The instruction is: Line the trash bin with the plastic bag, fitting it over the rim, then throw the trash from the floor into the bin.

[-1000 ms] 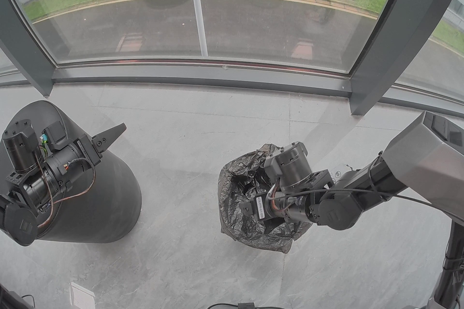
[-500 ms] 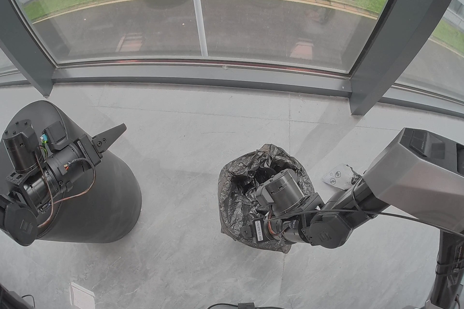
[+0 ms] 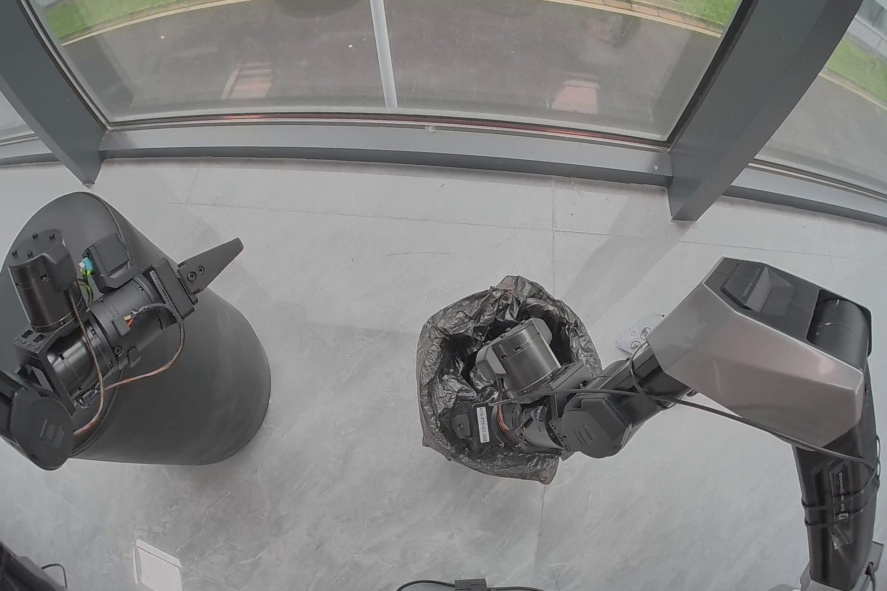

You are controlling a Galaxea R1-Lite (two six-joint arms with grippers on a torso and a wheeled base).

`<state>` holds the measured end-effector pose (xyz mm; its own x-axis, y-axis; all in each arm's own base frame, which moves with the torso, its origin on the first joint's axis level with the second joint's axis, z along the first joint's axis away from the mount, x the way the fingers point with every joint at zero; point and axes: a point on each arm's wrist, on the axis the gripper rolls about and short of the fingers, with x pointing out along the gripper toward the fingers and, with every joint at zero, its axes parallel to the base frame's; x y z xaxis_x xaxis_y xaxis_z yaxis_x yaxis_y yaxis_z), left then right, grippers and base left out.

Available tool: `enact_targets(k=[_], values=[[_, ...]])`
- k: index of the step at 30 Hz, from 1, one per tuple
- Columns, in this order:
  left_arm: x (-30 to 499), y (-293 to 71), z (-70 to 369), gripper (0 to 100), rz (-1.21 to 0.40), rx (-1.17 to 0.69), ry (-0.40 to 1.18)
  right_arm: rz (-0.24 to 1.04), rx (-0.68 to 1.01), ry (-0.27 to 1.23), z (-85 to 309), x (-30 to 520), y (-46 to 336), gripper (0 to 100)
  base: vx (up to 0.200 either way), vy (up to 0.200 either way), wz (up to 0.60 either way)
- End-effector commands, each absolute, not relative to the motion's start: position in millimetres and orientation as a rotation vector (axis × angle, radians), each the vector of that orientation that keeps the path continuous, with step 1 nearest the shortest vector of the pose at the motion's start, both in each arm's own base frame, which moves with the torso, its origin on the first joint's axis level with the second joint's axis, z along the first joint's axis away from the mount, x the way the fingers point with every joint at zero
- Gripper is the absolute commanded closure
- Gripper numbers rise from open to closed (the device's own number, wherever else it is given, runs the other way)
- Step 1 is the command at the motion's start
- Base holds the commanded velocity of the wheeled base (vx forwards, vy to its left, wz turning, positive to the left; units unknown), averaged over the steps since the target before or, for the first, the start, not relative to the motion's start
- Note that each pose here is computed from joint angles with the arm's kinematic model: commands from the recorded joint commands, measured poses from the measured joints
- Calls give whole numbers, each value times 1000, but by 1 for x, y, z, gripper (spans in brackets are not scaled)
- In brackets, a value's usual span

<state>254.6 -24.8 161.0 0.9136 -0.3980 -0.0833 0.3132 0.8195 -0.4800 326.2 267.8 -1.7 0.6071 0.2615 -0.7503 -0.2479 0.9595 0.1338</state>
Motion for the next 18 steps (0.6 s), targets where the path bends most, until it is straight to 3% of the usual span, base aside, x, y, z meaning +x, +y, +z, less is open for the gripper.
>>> enact_targets(k=[1, 18], values=[[255, -25, 160, 0, -380, -478, 188, 274, 19, 877, -17, 340, 268, 0, 0, 0, 0], [255, -25, 160, 0, -382, -478, 186, 240, 57, 848, -8, 356, 256, 0, 0, 0, 0]])
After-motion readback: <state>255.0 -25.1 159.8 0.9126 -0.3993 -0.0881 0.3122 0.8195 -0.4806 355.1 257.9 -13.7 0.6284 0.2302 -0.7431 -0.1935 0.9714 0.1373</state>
